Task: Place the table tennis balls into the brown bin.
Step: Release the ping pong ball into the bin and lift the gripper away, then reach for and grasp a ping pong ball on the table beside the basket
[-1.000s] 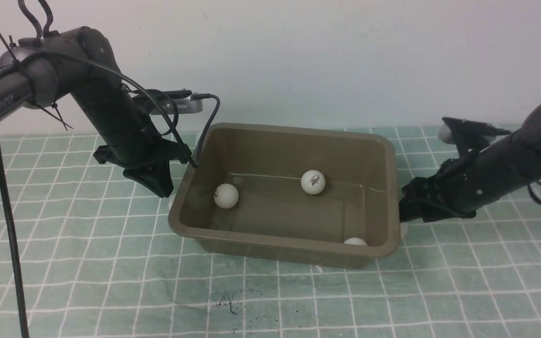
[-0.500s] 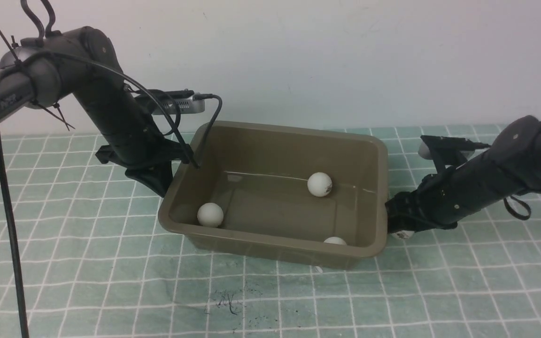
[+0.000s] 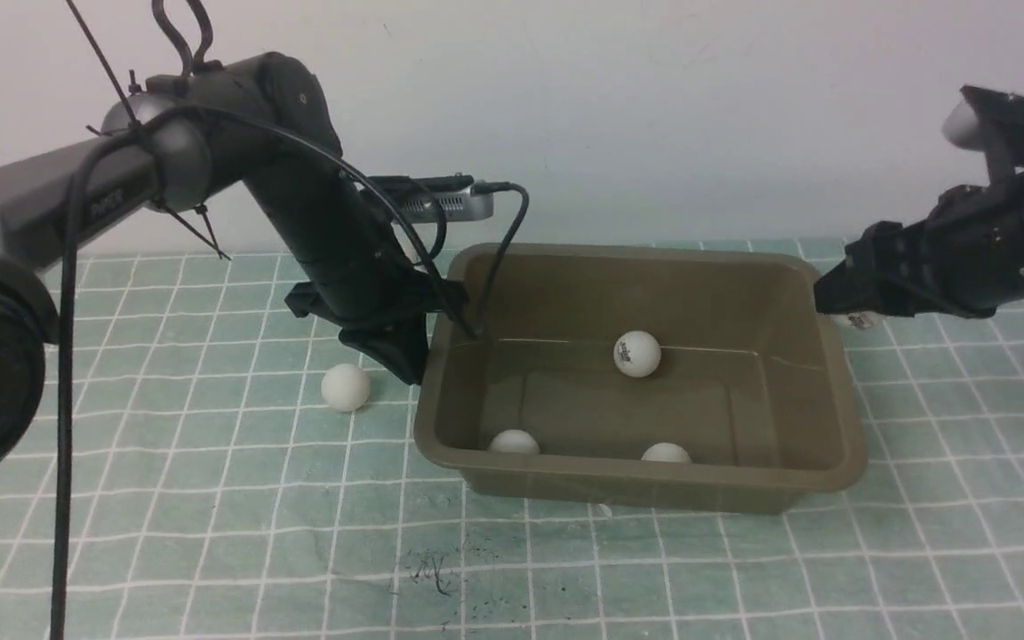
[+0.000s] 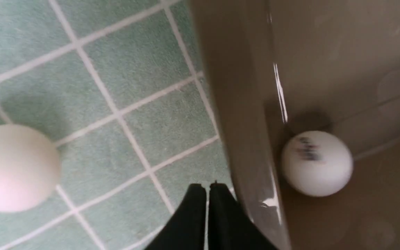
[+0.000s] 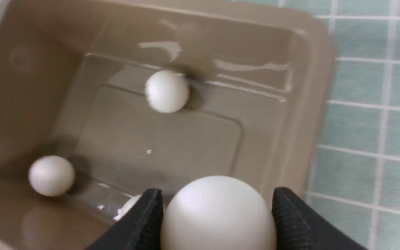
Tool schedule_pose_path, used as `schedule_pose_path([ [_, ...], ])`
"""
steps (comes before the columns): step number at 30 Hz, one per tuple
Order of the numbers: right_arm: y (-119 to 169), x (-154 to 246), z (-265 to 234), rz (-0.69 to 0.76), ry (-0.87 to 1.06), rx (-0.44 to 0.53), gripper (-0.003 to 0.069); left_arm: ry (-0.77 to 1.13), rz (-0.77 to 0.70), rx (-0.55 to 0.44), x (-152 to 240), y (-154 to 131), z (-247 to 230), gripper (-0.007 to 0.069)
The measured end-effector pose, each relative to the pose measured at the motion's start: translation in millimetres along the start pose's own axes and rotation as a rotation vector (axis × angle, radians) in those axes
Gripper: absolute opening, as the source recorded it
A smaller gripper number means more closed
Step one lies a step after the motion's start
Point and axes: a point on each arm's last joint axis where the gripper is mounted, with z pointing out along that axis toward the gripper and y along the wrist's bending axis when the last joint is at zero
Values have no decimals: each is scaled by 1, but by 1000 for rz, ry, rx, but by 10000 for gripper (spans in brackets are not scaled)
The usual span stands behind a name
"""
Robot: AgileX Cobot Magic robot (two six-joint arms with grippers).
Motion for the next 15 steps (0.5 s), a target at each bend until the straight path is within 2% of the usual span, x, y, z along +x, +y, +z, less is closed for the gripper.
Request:
schedule_pose_path([
  [5, 15, 4, 15, -28, 30, -29, 404, -52, 41, -102, 4, 5, -32, -5],
  [6, 21, 4, 20, -48, 39, -36, 456, -63, 52, -151, 5, 11, -41, -5],
  [10, 32, -6, 17, -129, 44, -36, 584, -44, 48, -222, 5, 29, -40, 19],
  [13, 37, -17, 3, -165, 59, -28, 617, -5, 37, -216, 4, 36, -24, 98],
  [15, 42, -27, -17, -179, 75, -20, 615, 29, 24, -195, 2, 39, -7, 209],
])
